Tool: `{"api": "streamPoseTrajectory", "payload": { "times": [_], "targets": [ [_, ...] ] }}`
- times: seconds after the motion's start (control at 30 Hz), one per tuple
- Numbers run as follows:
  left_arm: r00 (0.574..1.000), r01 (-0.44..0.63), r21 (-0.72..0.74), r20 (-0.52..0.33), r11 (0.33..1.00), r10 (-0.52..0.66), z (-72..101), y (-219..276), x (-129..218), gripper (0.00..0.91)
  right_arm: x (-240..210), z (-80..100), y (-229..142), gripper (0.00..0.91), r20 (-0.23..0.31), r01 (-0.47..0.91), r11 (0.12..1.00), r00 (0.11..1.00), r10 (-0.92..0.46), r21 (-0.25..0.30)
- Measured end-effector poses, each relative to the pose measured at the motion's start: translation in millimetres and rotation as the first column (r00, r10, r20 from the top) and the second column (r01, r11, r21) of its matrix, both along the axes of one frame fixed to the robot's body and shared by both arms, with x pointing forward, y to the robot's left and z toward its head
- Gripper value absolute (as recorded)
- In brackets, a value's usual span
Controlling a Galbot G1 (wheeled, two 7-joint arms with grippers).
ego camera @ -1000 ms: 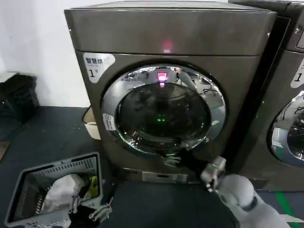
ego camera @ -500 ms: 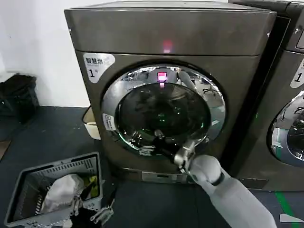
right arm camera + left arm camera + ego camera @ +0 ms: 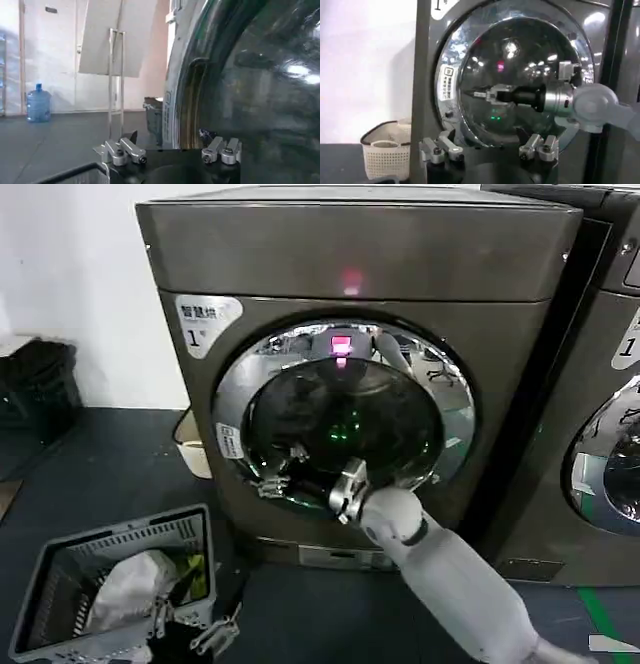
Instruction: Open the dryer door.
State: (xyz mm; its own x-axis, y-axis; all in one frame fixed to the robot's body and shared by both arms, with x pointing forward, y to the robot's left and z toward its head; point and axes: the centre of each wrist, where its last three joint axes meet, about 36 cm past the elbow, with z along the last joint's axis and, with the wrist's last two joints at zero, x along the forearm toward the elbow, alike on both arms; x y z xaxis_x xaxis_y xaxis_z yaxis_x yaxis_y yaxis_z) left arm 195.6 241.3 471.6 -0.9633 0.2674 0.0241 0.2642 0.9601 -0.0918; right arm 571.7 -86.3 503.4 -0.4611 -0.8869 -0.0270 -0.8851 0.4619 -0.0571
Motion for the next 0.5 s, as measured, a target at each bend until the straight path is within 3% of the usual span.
{"api": "streamPoseTrajectory", "payload": {
  "times": [0.5],
  "targets": [
    [1.0,0.017,0.0,-0.007,1.0,-0.017,-0.8,0,2,0.907,22,-1.0,21,0.907,-0.023,0.021,1.0,1.0,-0.021,-0.001]
  ]
}}
